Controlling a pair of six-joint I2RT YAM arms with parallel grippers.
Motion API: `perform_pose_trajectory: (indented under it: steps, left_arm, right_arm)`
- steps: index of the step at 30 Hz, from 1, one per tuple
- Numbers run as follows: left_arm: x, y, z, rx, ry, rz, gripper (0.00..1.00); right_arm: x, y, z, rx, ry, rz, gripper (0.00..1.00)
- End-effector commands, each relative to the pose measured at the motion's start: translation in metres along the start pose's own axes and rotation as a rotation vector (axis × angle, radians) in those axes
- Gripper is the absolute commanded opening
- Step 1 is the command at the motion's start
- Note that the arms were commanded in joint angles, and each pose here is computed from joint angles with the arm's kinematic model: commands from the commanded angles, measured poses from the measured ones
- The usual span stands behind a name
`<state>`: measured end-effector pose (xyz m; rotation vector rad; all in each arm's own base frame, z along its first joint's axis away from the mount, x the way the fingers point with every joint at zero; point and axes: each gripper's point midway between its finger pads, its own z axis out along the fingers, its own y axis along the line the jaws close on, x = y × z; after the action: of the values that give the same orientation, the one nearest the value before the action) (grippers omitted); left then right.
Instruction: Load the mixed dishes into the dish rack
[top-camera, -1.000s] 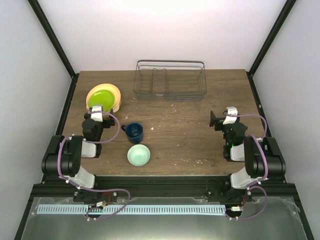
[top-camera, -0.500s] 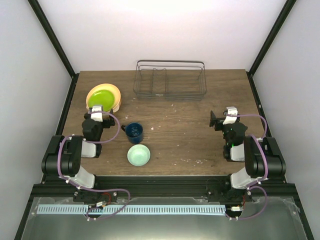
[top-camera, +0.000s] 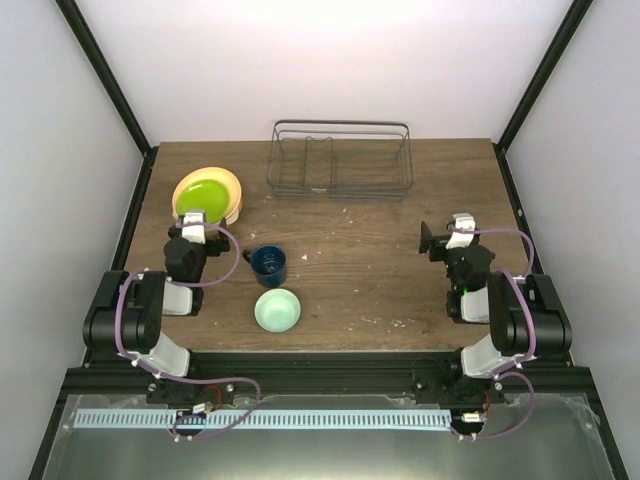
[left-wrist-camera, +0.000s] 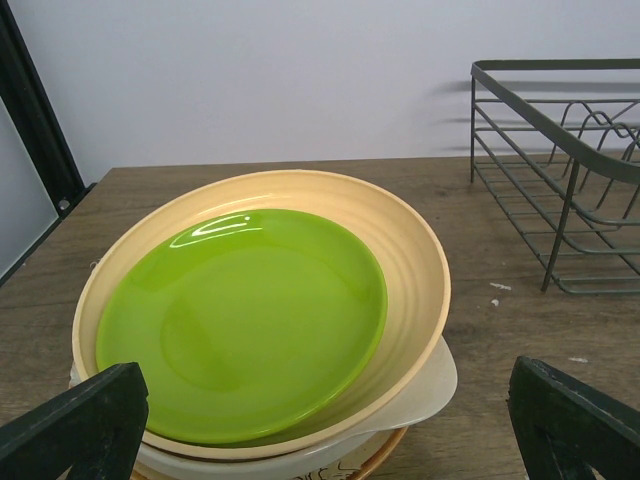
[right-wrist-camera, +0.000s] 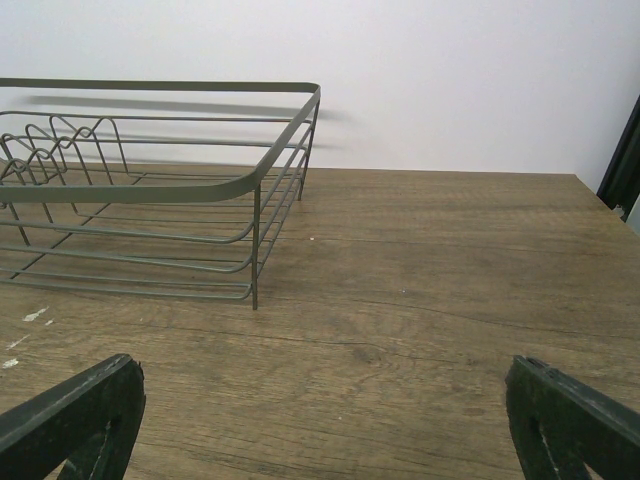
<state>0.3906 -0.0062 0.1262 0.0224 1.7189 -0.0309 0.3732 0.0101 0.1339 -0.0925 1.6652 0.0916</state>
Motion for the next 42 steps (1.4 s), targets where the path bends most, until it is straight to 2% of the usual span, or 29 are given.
perform_pose_trajectory:
  steps: [1, 4, 9, 13, 16, 20, 23, 25, 28, 31, 37, 42]
  left_arm:
    - [-0.008, -0.001, 0.003, 0.017, -0.023, 0.0, 1.0]
    - [-0.01, 0.002, 0.003, 0.0, -0.029, -0.005, 1.0]
    - [-0.03, 0.031, -0.009, -0.169, -0.043, -0.066, 1.0]
    - [-0.047, 0.043, -0.024, -0.259, -0.069, -0.067, 1.0]
    - [-0.07, 0.033, -0.034, -0.244, -0.082, 0.0, 0.98]
    - [-0.121, 0.022, -0.044, -0.194, -0.09, -0.004, 0.98]
    - [-0.15, 0.012, -0.038, -0.147, -0.004, -0.04, 0.98]
    - [-0.184, -0.001, -0.03, -0.104, 0.012, -0.065, 0.98]
    - [-0.208, -0.029, -0.011, -0.023, 0.089, -0.081, 0.98]
    - [-0.216, -0.056, 0.015, 0.046, 0.18, -0.097, 0.98]
    - [-0.198, -0.097, 0.07, 0.096, 0.335, -0.082, 0.98]
    - [-0.167, -0.104, 0.105, 0.051, 0.427, -0.073, 0.99]
  right_arm:
    - [-0.015, -0.001, 0.006, 0.006, -0.045, -0.013, 1.0]
    - [-0.015, -0.001, 0.006, 0.006, -0.047, -0.013, 1.0]
    - [-0.016, -0.001, 0.005, 0.007, -0.051, -0.014, 1.0]
    - [-0.026, -0.005, 0.02, 0.035, 0.005, -0.004, 1.0]
    - [-0.034, -0.01, 0.025, 0.083, 0.07, 0.037, 1.0]
    - [-0.06, -0.007, 0.027, 0.148, 0.095, 0.054, 1.0]
    - [-0.069, -0.006, 0.032, 0.217, 0.216, 0.08, 1.0]
    - [-0.079, 0.0, 0.033, 0.231, 0.258, 0.089, 1.0]
    - [-0.089, 0.005, 0.031, 0.235, 0.321, 0.132, 1.0]
    - [-0.095, 0.01, 0.026, 0.23, 0.371, 0.186, 1.0]
    - [-0.112, 0.016, 0.039, 0.213, 0.43, 0.228, 1.0]
    - [-0.105, 0.013, 0.073, 0.237, 0.493, 0.191, 1.0]
